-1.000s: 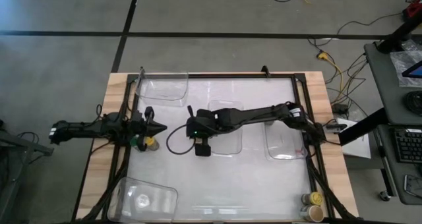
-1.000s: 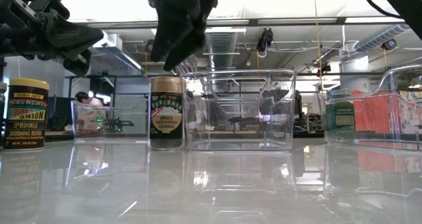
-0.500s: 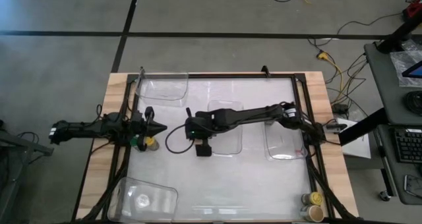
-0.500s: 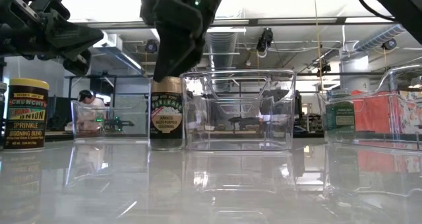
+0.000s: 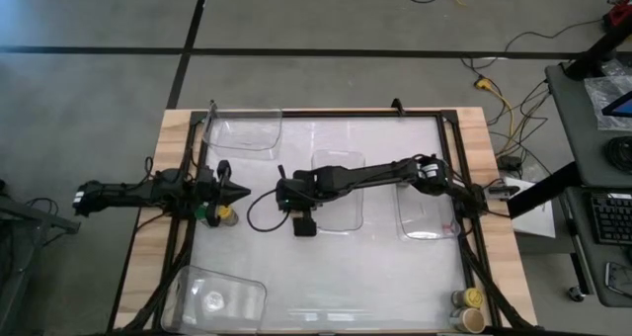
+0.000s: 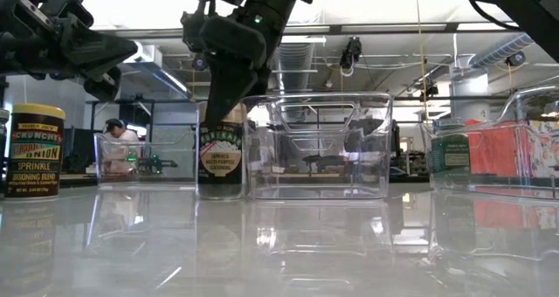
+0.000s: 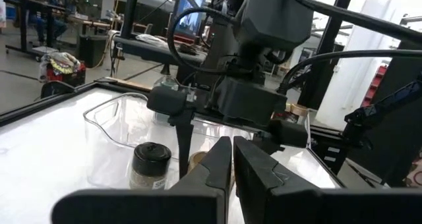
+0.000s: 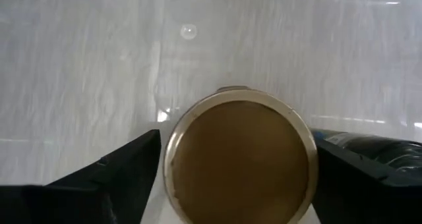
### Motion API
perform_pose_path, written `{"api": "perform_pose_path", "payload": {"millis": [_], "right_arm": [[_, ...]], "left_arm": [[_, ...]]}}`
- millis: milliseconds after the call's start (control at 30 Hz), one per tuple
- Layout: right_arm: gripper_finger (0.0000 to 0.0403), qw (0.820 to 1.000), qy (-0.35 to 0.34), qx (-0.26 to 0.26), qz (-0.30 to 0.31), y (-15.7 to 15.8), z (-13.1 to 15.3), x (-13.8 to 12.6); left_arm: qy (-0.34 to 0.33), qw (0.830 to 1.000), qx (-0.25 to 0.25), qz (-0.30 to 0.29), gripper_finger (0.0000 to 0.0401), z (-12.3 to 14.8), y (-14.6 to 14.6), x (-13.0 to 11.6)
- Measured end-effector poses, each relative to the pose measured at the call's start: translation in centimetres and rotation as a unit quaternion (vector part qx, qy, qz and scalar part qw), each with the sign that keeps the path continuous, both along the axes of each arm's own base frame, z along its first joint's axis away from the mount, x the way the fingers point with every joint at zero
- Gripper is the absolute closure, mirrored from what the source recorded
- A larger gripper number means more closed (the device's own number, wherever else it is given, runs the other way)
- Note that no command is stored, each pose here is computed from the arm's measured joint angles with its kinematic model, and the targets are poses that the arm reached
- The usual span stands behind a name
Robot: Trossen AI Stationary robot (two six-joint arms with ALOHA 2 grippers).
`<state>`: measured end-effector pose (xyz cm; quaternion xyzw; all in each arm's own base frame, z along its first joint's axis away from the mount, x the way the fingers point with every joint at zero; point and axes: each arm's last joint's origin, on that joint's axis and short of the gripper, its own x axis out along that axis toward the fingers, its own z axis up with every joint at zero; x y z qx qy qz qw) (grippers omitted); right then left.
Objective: Sort spices by type
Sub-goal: Put the top gold seasoning bottle into the center transparent bin
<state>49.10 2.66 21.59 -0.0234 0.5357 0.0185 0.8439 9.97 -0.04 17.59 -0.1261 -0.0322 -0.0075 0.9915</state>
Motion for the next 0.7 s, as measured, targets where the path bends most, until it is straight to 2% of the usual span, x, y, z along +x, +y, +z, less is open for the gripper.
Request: {"api": "perform_pose_path", "payload": {"millis": [200,367,567,700], "right_arm": [[0.0134,1.0,0.002,0.001,0.0,0.0,-0.1,0.0],[0.0134,1.0,-0.012,0.009,-0.017,0.1,0.8,0.3],[0.0125,0.996,-0.063,0.038,-0.06,0.4,5.3,0.5],[0.0135,0.989,-0.089,0.066,-0.1,0.5,9.1,-0.9]], "left_arm": [[0.0,1.0,0.0,0.0,0.0399,0.0,0.0,0.0],[0.0,1.0,0.0,0.0,0.0399,0.0,0.0,0.0],[0.001,1.0,0.0,0.0,0.0399,0.0,0.0,0.0],[0.0,1.0,0.0,0.0,0.0399,0.0,0.0,0.0]]}}
